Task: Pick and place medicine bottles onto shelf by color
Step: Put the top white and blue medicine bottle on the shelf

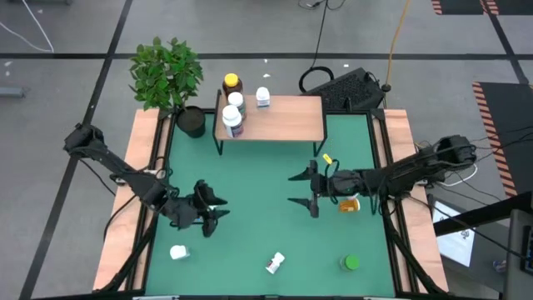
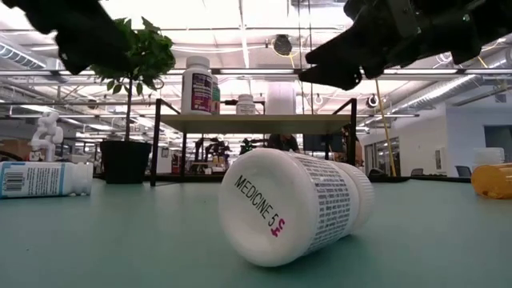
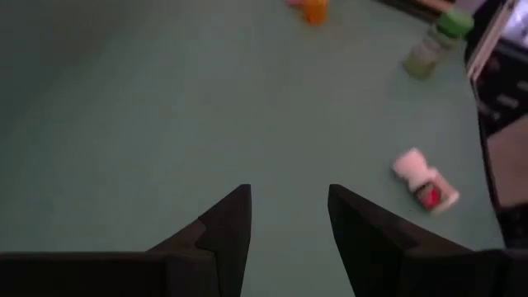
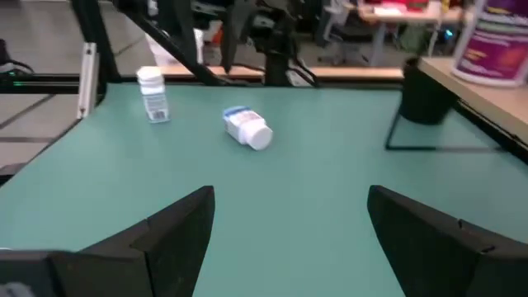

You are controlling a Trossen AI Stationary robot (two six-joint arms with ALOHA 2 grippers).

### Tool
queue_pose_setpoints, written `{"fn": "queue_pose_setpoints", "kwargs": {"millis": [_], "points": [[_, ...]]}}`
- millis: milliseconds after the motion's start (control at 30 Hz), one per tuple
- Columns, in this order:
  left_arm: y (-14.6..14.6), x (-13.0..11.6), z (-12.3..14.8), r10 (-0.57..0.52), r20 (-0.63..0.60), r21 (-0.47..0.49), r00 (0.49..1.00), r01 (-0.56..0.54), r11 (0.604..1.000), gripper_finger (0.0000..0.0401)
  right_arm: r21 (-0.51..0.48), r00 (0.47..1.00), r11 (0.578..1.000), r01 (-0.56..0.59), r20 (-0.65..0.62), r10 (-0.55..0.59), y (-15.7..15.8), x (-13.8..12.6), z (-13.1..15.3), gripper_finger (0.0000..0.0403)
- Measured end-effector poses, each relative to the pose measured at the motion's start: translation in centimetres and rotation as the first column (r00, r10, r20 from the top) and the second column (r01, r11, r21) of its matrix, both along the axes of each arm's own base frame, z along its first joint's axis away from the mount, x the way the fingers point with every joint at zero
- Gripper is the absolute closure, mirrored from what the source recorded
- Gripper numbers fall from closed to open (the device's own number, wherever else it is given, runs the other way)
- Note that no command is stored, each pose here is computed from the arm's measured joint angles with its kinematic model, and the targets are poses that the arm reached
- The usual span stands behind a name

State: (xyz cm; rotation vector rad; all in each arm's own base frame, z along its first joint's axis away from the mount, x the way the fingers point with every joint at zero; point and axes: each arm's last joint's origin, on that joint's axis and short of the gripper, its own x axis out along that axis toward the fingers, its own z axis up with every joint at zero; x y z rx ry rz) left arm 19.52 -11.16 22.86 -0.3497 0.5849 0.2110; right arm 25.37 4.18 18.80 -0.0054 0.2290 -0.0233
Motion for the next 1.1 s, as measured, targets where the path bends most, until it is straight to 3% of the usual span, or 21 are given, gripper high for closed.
{"fn": "queue_pose_setpoints", "kwargs": {"millis": [200, 367, 500, 867, 1100], "points": [[-0.1, -1.2, -0.9, 0.046, -0.100, 0.005, 0.994, -0.046, 0.999, 0.0238, -0.071, 0.992, 0.992, -0.102, 0.063, 0.106, 0.7, 1.4, -1.4, 0.0090], [0.1, -1.8, -1.7, 0.124, -0.173, -0.015, 0.977, -0.129, 0.992, 0.0238, -0.122, 0.987, 0.986, -0.110, 0.106, 0.123, 0.8, 2.0, -1.9, 0.0090], [0.0, -1.6, -2.4, 0.150, -0.205, -0.005, 0.967, -0.154, 0.988, 0.0238, -0.108, 0.987, 0.989, -0.101, 0.111, 0.113, 0.8, 2.0, -2.0, 0.0090], [-0.1, -1.3, -3.1, 0.094, -0.256, 0.064, 0.962, -0.080, 0.995, 0.0238, -0.089, 0.989, 0.991, -0.100, 0.097, 0.108, 0.8, 2.0, -2.2, 0.0090], [1.0, -0.6, -3.0, 0.064, -0.268, 0.180, 0.961, -0.015, 0.984, 0.0238, -0.008, 0.996, 0.996, -0.089, -0.013, 0.089, 0.7, 1.8, -3.3, 0.0090]]}}
